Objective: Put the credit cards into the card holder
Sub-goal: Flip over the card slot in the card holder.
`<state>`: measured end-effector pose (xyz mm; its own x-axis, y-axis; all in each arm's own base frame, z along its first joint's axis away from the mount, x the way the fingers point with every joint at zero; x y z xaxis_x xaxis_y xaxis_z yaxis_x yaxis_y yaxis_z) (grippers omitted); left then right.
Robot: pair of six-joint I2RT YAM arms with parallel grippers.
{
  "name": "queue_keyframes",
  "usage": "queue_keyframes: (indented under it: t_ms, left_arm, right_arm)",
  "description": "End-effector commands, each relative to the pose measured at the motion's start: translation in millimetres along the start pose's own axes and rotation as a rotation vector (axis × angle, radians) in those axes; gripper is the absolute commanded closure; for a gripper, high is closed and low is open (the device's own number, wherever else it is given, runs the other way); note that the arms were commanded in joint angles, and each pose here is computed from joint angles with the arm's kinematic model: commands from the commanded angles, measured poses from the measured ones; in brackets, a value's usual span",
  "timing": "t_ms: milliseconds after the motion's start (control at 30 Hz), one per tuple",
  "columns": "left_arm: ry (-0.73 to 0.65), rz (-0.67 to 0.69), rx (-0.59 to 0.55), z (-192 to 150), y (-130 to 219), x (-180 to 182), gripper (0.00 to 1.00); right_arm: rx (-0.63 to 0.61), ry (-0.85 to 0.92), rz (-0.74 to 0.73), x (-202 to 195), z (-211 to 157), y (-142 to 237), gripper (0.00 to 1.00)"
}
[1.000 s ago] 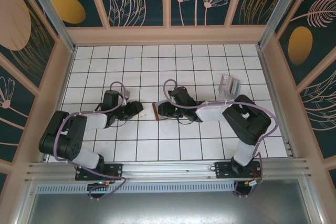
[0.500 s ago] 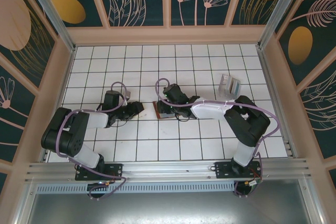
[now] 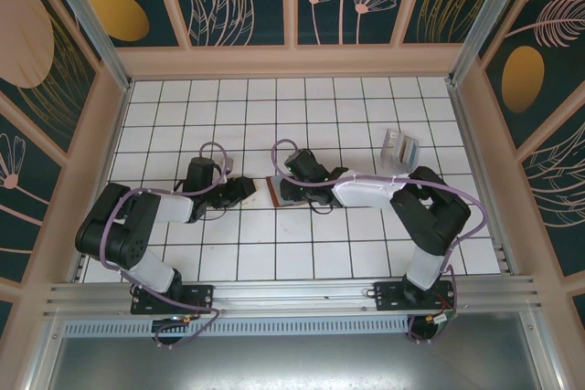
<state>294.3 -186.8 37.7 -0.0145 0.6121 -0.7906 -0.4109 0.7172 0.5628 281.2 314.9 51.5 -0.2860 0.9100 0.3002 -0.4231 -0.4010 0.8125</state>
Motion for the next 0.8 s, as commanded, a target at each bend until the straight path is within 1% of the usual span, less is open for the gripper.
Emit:
queue_keyframes:
  t_ms: [0, 167, 333, 533, 767]
  left_arm:
    - [-0.005, -0.006, 0.023, -3.9, -8.5, -2.9, 0.58]
    - [-0.006, -0.002, 0.029, -2.8, -10.5, -3.2, 0.58]
    - [-0.011, 0.001, 0.026, -1.7, -10.0, -4.4, 0.58]
    - [-0.012, 0.010, 0.023, -2.0, -8.5, -4.0, 0.58]
    - [-0.015, 0.010, 0.019, 0.1, -7.9, -6.0, 0.59]
  right_arm:
    - [0.005, -0.020, -0.017, -4.1, -4.0, 7.8, 0.57]
    - [0.011, -0.023, -0.034, -5.6, -9.6, 4.9, 0.59]
    - [0.015, -0.024, -0.076, -13.0, -13.6, -0.4, 0.68]
    - [-0.004, -0.026, -0.097, -15.8, -9.7, 4.5, 0.74]
    - [-0.014, -0.046, -0.088, -16.6, -10.6, 9.3, 0.92]
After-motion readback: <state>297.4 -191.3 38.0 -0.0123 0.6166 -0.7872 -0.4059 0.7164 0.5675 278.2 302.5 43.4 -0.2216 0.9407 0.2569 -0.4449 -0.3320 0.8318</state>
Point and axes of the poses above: each hand's point on the last joint's axis, 136 mm out from that joint toward the fingers, its own y axis back along the fingers, its own x axis along the line the jaws close on, z = x × y, the point moved 1 cm from there along y, back along the fingers
